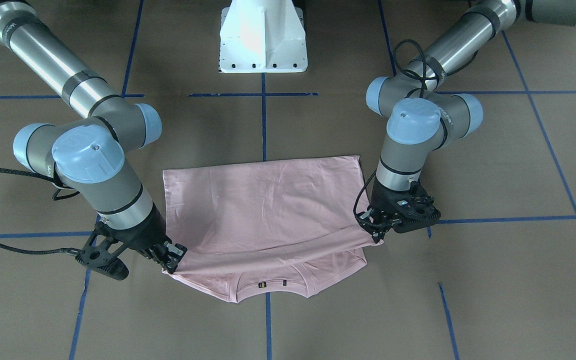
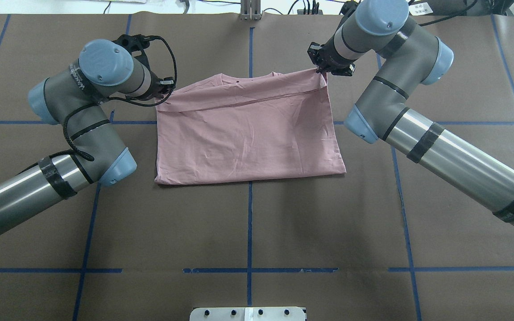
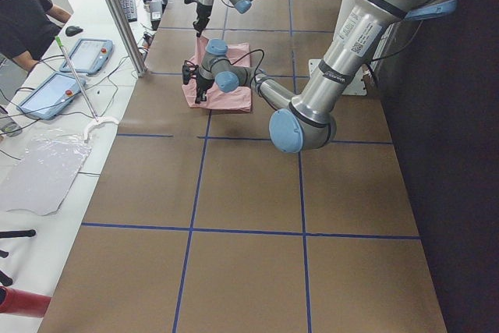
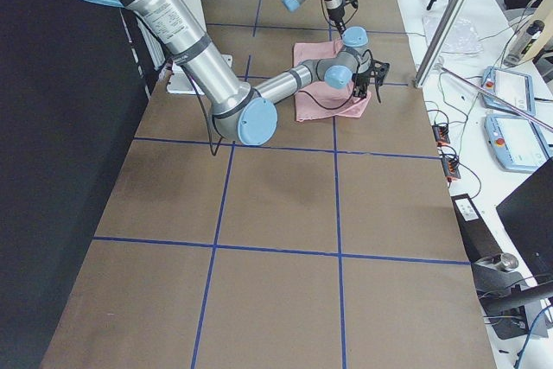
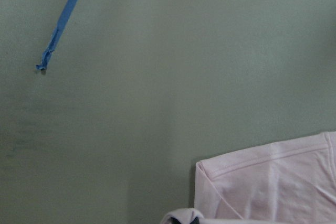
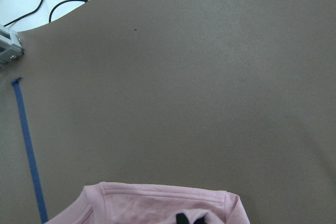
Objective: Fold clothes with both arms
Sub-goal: 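Open both grippers and raise them off the folded shirt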
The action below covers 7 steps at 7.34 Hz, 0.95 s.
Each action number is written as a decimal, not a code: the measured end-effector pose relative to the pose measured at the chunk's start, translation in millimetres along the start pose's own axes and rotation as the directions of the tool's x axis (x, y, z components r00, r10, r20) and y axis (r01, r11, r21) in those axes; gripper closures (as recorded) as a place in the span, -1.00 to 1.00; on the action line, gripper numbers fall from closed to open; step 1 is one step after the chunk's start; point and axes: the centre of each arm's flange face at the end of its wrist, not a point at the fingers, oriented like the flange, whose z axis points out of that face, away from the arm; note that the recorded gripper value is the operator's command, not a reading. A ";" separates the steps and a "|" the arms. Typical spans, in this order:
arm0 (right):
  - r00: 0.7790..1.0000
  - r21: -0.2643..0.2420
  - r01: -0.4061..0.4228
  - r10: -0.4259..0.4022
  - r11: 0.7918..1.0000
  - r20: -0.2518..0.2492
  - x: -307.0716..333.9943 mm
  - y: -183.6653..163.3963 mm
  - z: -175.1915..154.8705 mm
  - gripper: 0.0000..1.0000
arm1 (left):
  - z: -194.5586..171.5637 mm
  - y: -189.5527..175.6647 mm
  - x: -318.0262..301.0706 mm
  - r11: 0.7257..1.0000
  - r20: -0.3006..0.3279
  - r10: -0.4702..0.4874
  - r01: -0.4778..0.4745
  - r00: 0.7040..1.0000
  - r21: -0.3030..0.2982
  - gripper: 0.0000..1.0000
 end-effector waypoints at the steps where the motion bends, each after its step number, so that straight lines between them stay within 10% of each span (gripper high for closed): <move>1: 1.000 -0.001 0.001 -0.001 1.000 -0.001 0.0 0.8 0.6 1.00 | 0.9 -1.4 0.4 1.000 -0.003 0.001 -0.001 1.000 0.002 1.00; 2: 1.000 -0.001 0.001 -0.001 1.000 -0.001 0.0 1.1 0.9 1.00 | 0.3 -2.0 2.8 1.000 -0.007 0.002 -0.002 1.000 0.003 0.99; 3: 1.000 -0.001 0.001 -0.001 1.000 -0.001 0.1 1.3 1.1 0.50 | -0.7 -2.4 5.6 1.000 -0.011 0.001 -0.001 1.000 0.004 0.23; 4: 1.000 0.000 0.001 -0.001 1.000 -0.001 0.1 1.3 1.1 -0.99 | -1.6 -2.6 7.7 1.000 -0.015 -0.001 0.001 1.000 0.004 -0.97; 7: 1.000 -0.004 0.019 -0.019 1.000 -0.009 4.4 5.4 6.0 -1.00 | -1.8 -2.1 8.4 1.000 -0.019 0.004 -0.004 1.000 0.005 -1.00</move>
